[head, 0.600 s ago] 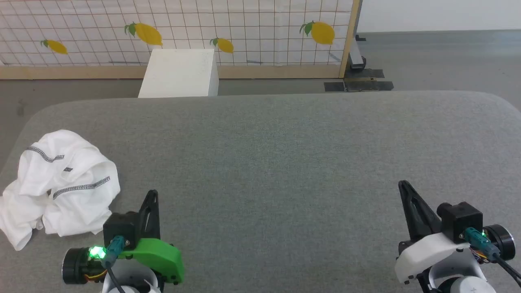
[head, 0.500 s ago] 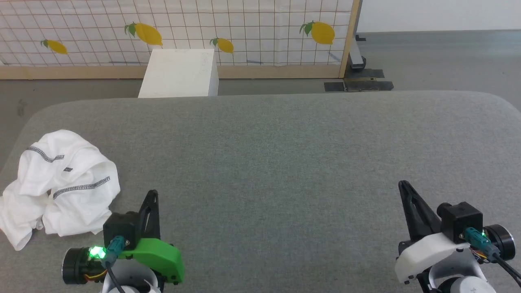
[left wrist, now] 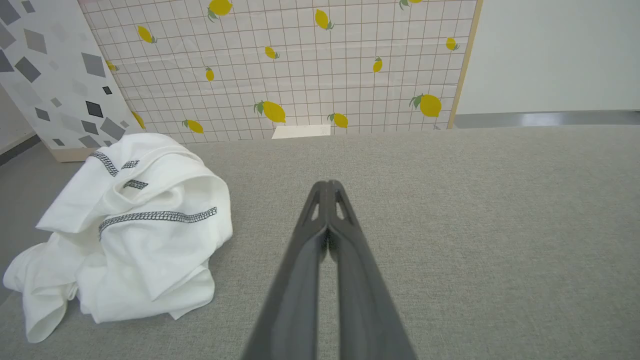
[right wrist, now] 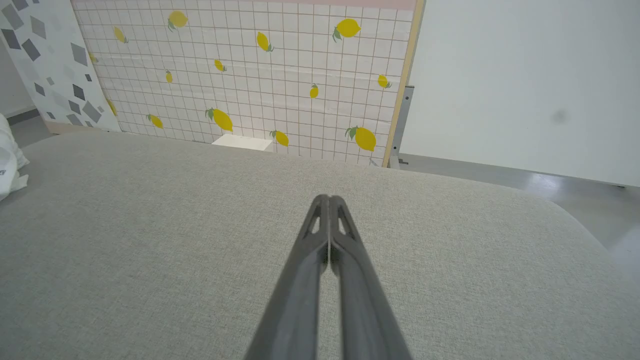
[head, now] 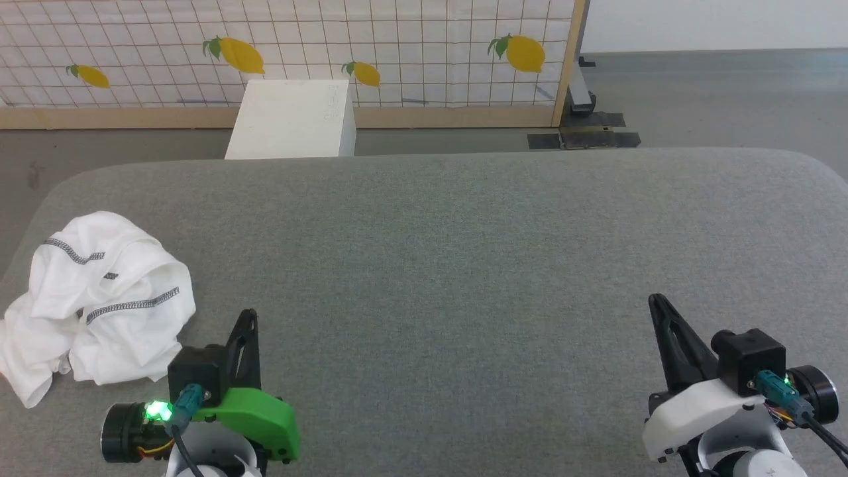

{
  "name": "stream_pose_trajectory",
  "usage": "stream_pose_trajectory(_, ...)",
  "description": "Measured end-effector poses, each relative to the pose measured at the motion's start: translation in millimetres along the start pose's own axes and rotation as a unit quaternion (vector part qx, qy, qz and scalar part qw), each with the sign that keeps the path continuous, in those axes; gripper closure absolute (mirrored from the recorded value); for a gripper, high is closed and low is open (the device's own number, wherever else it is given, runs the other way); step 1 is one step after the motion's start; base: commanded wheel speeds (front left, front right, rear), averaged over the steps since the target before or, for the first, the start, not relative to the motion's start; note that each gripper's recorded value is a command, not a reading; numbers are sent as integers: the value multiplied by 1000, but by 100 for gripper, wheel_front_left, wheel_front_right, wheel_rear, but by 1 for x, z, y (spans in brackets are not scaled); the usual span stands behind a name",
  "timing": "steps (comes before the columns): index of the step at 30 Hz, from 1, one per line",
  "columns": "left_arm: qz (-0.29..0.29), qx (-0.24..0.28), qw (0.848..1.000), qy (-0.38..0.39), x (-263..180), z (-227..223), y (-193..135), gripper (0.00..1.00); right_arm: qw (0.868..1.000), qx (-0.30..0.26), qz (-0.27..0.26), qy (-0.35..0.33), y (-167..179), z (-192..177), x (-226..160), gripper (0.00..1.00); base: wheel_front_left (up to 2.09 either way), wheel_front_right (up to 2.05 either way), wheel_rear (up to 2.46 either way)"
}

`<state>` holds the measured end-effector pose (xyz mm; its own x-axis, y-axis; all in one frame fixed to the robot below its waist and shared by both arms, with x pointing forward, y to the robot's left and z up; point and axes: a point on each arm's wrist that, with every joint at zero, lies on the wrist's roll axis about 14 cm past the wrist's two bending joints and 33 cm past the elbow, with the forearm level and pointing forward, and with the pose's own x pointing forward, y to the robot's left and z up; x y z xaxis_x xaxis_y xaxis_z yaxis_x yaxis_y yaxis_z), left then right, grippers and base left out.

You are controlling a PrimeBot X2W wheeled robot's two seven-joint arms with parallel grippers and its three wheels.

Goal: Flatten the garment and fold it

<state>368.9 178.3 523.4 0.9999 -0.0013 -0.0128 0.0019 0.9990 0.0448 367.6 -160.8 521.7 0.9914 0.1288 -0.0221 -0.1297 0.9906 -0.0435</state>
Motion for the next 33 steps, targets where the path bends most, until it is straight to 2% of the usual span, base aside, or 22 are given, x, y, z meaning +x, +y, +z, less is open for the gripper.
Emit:
stream_pose_trajectory(4,0,0,1000,0,0,0,0,100,1000,0,0,0,0,0,0,100,0,0,0)
stream_pose_trajectory(5,-1,0,1000,1,0,0,0,0,1000,0,0,0,0,0,0,0,0,0,0)
stream_pose_trajectory(33,15,-14,1000,-17,-8,2,10,0,1000,12,-9,-13,-7,0,4,0,0,0,0)
